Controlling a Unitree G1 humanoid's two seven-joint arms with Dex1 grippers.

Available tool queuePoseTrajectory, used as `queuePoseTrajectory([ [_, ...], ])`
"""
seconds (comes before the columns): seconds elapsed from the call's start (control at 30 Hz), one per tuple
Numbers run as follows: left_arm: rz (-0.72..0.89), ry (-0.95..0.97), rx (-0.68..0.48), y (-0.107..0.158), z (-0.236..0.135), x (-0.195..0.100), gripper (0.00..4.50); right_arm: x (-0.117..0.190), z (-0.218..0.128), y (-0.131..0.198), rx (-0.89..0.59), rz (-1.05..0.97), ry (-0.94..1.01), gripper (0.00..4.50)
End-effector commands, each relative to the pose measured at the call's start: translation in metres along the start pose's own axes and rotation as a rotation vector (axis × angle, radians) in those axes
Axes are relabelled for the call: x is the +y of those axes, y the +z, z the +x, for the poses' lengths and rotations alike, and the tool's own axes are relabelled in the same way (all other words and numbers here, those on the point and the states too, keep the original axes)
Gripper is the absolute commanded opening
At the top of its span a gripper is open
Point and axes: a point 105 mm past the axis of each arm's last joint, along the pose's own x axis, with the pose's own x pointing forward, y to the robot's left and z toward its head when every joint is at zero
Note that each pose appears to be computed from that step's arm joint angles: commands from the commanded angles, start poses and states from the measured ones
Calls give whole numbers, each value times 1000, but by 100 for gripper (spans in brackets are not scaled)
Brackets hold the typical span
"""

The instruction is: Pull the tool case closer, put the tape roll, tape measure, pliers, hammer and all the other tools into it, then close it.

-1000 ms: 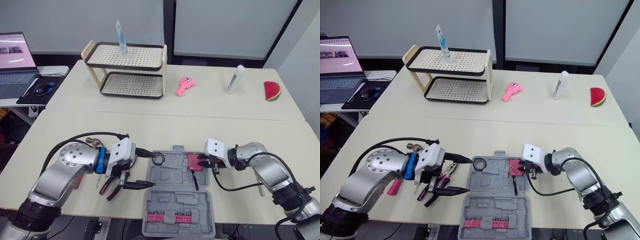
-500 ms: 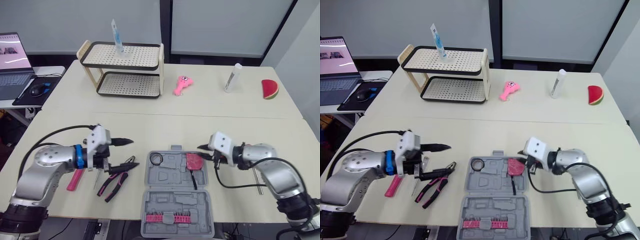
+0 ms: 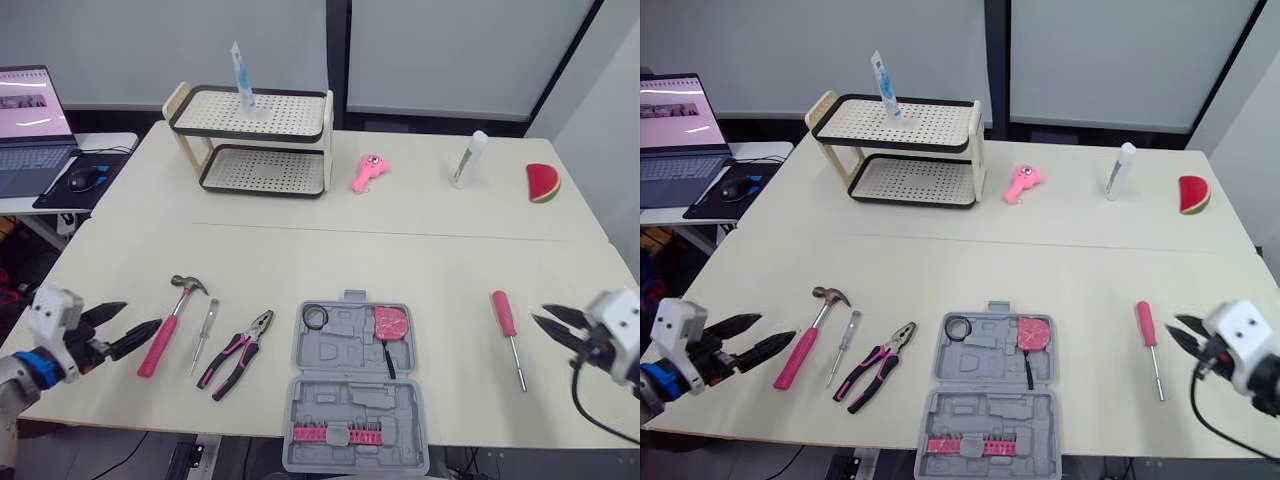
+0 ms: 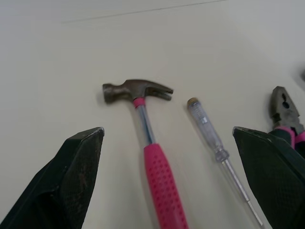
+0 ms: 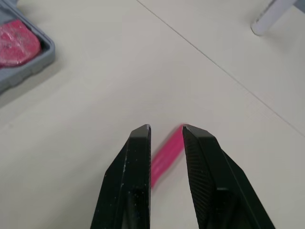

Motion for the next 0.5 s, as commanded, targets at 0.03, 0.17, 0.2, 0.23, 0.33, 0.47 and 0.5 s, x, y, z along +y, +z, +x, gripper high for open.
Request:
queuePoseTrajectory([
  [0.03,-19,117,-1,-4,-21,21,450,-9,-23,-23,43,10,-79,107],
  [0.17,-79,167,34,-20,-34,25,450,-3,-35,-47,96,78,-84,127],
  [0.2,-89,171,47,-24,-38,24,450,-1,-37,-49,100,84,-77,151],
  [0.23,-100,176,58,-28,-42,23,450,0,-38,-51,104,93,-71,165],
  [0.33,-122,170,82,-37,-50,15,450,3,-41,-55,123,98,-43,220],
  [0.47,-140,163,104,-44,-56,4,450,1,-41,-54,127,96,-19,310],
  [0.5,-143,163,113,-46,-58,2,450,0,-40,-52,125,93,-13,328],
])
